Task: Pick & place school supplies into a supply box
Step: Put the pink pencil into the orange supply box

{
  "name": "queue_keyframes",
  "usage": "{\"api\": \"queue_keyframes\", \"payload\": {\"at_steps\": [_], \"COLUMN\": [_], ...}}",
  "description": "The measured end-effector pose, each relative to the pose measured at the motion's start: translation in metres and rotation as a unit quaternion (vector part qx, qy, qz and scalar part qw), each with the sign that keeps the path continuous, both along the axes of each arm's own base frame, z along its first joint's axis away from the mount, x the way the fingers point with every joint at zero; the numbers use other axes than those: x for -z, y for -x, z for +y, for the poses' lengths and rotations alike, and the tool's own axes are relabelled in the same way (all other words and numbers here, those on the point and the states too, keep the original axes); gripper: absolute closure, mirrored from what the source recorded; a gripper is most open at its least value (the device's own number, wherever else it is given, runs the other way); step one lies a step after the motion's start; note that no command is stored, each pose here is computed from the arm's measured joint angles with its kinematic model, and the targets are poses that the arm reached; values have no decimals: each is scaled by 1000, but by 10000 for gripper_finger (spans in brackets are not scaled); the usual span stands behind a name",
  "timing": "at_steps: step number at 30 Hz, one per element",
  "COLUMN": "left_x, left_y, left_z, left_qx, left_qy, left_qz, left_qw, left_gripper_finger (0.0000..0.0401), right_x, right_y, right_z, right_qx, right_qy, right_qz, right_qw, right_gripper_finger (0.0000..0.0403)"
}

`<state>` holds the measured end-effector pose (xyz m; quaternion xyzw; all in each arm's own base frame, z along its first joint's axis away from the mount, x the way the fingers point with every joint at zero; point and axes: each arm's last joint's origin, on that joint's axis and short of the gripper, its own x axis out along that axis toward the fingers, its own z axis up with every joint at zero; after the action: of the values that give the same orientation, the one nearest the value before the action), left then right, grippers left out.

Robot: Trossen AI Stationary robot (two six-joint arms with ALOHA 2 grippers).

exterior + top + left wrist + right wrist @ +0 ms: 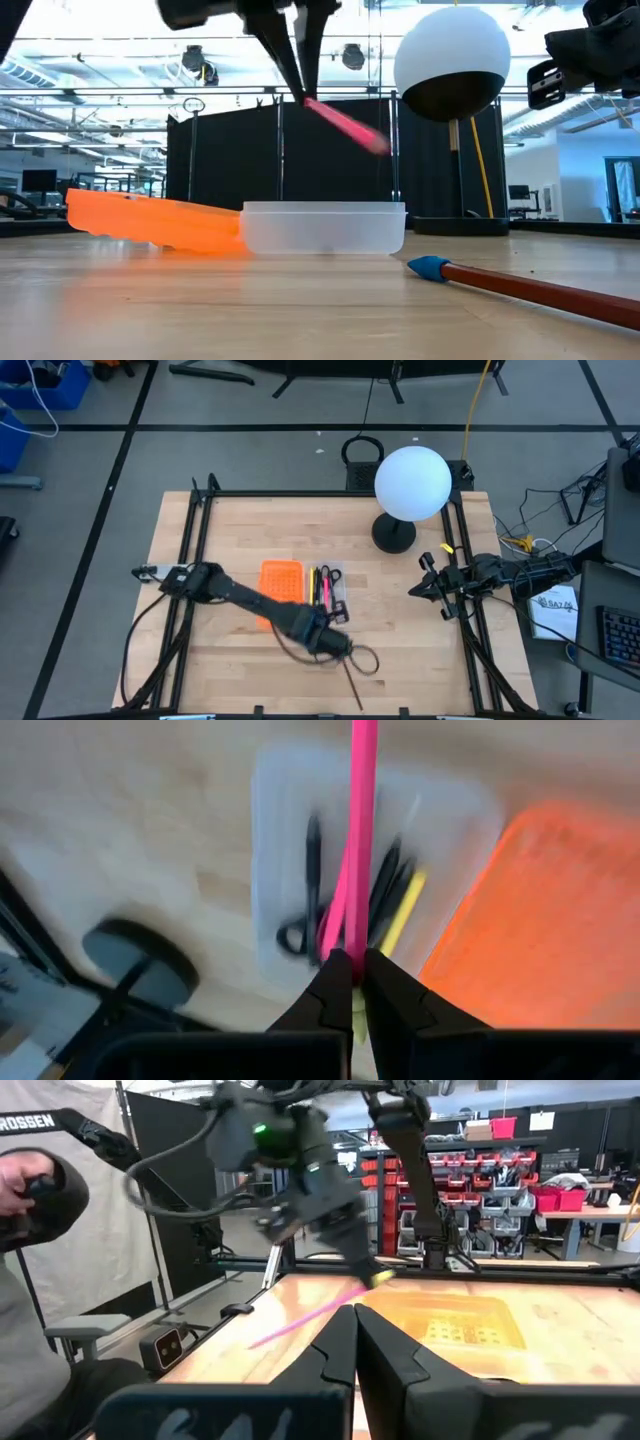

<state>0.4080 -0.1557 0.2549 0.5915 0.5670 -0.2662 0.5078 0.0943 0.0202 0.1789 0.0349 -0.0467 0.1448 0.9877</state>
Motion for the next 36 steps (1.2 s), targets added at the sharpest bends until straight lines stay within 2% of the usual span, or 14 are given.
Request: {"api": "queue_keyframes", "payload": {"at_steps": [2,6,10,15,20,22,36], "left_x": [-4,-5,-2,-2,-1,-3,38], "left_y": [-4,-12,-18,-22,-18,-13,-14], "left_z": [15,47,70,100,130,136,158], "left_qx": [0,-11,14,32,33,32,27], "left_qy": [-7,14,12,42,57,50,57], "left_qz": [7,27,55,85,84,87,100], "left_qw": [1000,999,998,995,994,994,993], "left_gripper_finger": [387,389,389,389,389,389,389], "right_x": [1,1,1,2,3,3,1], "right_y": [0,0,0,0,0,0,0], "right_z": [0,0,0,0,0,0,0], "right_qx": [0,0,0,1,2,4,13], "right_qy": [1,1,5,16,28,43,112], "right_qz": [4,7,6,8,6,1,-27], "right_qw": [1000,1000,1000,1000,1000,999,993], "right_gripper_finger": [403,403,403,403,403,403,403]}}
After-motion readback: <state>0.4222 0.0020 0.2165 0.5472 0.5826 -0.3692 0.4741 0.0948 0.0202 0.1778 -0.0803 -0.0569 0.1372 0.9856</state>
